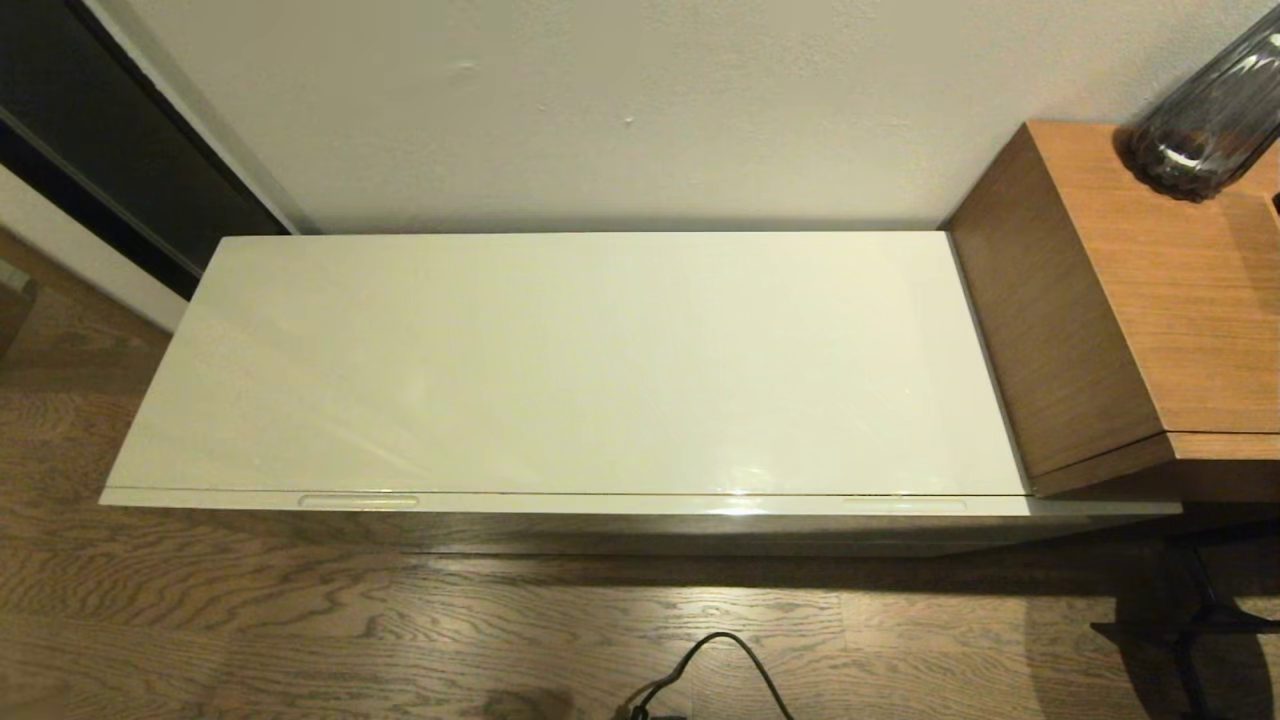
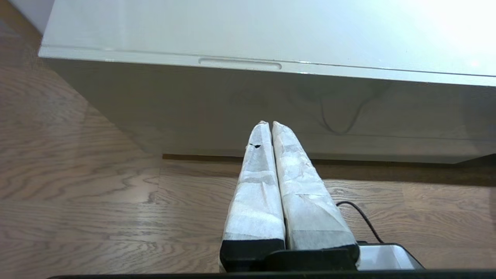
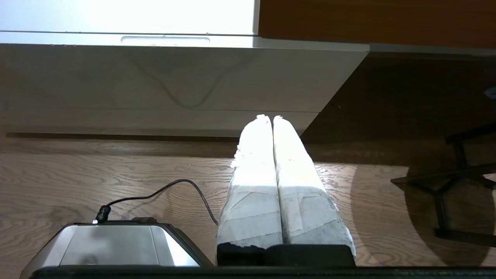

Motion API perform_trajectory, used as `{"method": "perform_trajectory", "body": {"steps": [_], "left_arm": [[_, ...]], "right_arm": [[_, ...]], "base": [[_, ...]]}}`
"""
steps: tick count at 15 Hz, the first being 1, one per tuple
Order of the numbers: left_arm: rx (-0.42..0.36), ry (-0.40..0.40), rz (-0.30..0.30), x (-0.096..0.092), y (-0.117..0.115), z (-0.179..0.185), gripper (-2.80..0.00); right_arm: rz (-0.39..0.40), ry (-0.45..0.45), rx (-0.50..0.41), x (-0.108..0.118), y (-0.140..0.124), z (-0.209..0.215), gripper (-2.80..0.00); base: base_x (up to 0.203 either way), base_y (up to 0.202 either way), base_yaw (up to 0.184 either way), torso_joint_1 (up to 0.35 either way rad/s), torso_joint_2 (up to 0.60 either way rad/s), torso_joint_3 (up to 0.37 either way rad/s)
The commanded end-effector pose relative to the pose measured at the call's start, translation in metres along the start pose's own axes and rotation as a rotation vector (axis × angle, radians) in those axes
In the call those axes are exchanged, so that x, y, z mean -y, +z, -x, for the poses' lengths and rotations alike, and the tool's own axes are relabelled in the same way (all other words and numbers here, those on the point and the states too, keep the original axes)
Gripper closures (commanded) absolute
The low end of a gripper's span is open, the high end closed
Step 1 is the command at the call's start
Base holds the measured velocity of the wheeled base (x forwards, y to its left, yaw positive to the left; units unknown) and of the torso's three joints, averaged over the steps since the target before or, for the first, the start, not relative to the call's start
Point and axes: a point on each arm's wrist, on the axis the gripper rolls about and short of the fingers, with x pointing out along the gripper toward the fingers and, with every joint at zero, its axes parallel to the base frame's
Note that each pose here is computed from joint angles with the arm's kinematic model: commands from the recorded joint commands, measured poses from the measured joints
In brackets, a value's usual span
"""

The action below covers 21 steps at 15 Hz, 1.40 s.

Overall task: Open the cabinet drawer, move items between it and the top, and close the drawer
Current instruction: Open the drawer

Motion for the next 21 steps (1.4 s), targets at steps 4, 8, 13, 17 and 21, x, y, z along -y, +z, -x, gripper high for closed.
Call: {"method": "perform_trajectory", "body": {"steps": [4, 8, 13, 17, 21], "left_arm": [[-0.014, 0.02, 0.164, -0.0006, -0.0013, -0.0002, 0.0], [-0.006, 0.049, -0.023, -0.0012, -0.0006, -0.0002, 0.0], [-0.066, 0.049, -0.119, -0.0015, -0.0051, 0.0005, 0.0], [-0.062, 0.042, -0.122, -0.0016, -0.0057, 0.0001, 0.0], [-0.055, 0.042, -0.112, -0.0015, -0.0053, -0.0001, 0.0]], "right_arm": [[-0.001, 0.001, -0.001, 0.0, 0.0003, 0.0, 0.0], [-0.001, 0.001, -0.002, 0.0, -0.0001, -0.0001, 0.0], [-0.001, 0.001, -0.002, 0.0, -0.0001, -0.0001, 0.0], [0.0, 0.0, -0.001, 0.0, 0.0001, -0.0001, 0.0], [0.001, 0.001, -0.001, 0.0, 0.0002, 0.0, 0.0]], "base": [[0.0, 0.0, 0.0, 0.0, 0.0, 0.0], [0.0, 0.0, 0.0, 0.0, 0.0, 0.0], [0.0, 0.0, 0.0, 0.0, 0.0, 0.0], [0.0, 0.0, 0.0, 0.0, 0.0, 0.0], [0.0, 0.0, 0.0, 0.0, 0.0, 0.0]]}}
